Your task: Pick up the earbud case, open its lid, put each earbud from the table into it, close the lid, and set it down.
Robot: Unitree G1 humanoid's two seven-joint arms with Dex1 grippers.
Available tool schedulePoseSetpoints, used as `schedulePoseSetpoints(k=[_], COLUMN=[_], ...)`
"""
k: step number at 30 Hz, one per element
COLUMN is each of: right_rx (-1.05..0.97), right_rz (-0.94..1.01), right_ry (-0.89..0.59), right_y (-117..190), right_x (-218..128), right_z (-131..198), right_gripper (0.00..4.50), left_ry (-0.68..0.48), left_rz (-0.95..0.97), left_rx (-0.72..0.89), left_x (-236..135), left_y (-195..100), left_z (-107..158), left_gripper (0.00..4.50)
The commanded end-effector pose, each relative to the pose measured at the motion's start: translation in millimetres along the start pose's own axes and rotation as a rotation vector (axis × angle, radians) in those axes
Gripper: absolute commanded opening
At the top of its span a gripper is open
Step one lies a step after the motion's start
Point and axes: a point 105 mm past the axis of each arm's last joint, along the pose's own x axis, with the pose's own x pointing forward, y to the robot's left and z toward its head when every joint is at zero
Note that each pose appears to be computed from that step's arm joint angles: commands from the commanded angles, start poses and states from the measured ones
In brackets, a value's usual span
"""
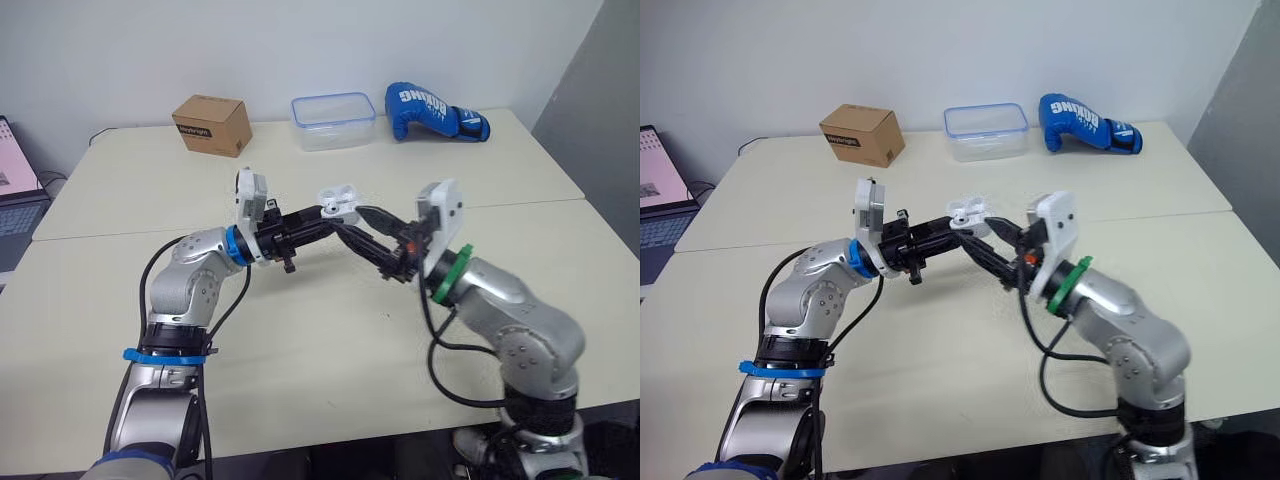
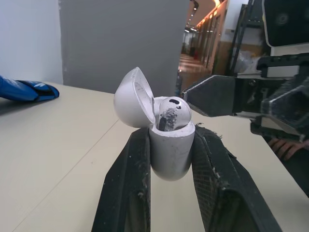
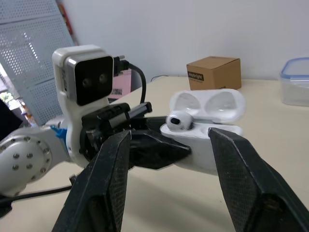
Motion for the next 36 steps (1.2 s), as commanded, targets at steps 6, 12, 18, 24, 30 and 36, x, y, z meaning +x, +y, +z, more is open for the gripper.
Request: schedulePoseSetpoints(k=[6,12,18,24,30,36], right_rx=[-0.210,-0.295,-0.259,-0.184,-0.132,-0.122], right_rz=[0.125,0.049,-0.058,-0.151,-0.201,-0.254], right_ry=[0.351,0.712,0.912,1.025,1.065,1.092], right_y=[-37,-87,-122,-138,-148,-158], right_x=[-52,-82,-108,-125,-133,-138], right_z=[34,7,-31,-59,-78,-90], right_gripper=[2.66,2.66,2.66,2.66,2.66,2.66], left_ry=[0.004,0.024,0.031,0.038,0.051,0.061], left_rz=[-0.093,-0.137,-0.156,-0.160,-0.171,-0.178], left_rx=[0.037,0.028,0.030,0.024,0.012,0.004], left_x=[-13,-17,-17,-20,-21,-22], left_y=[-11,-20,-31,-37,-41,-44], left_z=[8,5,1,1,0,-4], left_gripper=[0.82,0.82,0.82,0.82,0.82,0.82])
